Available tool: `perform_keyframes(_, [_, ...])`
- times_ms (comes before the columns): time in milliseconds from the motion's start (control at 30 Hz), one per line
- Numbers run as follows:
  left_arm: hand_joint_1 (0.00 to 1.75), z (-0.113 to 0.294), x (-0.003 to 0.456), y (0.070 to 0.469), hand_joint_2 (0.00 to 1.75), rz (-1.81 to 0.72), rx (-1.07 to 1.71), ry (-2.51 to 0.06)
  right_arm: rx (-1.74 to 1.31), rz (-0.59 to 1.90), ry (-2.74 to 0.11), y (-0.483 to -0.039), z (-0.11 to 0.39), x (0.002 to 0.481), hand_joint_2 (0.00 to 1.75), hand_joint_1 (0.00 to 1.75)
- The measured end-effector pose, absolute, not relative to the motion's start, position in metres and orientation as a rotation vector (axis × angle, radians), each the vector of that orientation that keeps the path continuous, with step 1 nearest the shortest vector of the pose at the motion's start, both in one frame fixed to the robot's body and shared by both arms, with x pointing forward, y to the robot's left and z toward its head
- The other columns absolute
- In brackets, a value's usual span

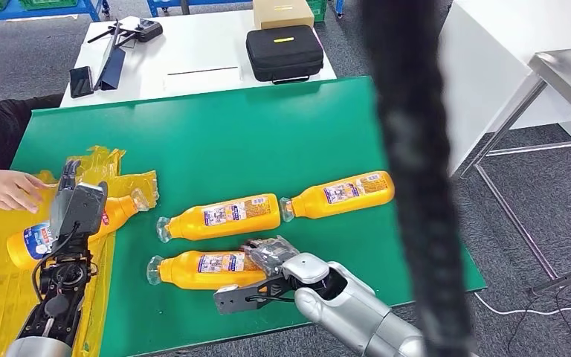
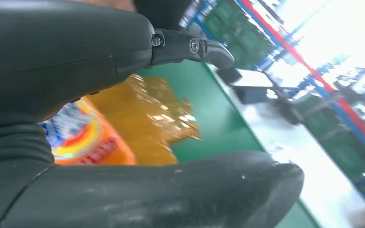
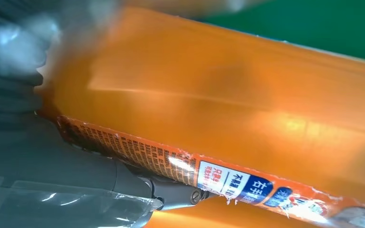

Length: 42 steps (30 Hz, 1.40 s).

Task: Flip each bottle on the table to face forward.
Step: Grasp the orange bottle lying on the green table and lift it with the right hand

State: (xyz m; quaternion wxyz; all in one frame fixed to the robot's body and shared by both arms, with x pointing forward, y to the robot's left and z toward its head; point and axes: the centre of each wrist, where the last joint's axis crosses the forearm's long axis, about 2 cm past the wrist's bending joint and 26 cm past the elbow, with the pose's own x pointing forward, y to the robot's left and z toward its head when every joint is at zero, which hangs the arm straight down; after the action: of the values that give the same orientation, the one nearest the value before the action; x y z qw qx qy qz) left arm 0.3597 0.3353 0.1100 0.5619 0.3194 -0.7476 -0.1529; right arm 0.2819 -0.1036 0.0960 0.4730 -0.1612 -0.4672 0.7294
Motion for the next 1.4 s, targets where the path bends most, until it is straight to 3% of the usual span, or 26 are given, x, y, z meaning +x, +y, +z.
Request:
perform_keyframes(633, [0.00,0.120,0.363,0.311,0.00,-0.368,0.653,-1.848,-0.395,1.719,-1.108,-0.093,0.080,0.284,1.75,1.75])
perform_keyframes(800, [0.00,0.118,0.364,0.305,0.00,-0.266,0.414,-1.835,-0.385,1.669,-1.122,-0.095,0.077,0.281,1.75,1.75])
perform_keyframes(900, [0.00,0.118,0.363,0.301,0.00,-0.157,0.176,-1.822,-0.222,1.581,-1.149,-0.100,0.077,0.282,1.75,1.75])
perform_keyframes(1033, [0.00,0.118,0.359,0.306,1.75,0.028,-0.017,-1.831,0.329,1.272,-1.211,-0.126,0.074,0.276,1.75,1.75])
perform_keyframes(1200, [0.00,0.111,0.342,0.339,1.75,0.240,0.016,-1.844,0.543,0.882,-1.392,-0.189,0.090,0.274,1.75,1.75])
perform_keyframes(1400, [0.00,0.107,0.322,0.369,1.75,0.344,0.083,-1.861,0.487,0.757,-1.556,-0.237,0.115,0.274,1.75,1.75])
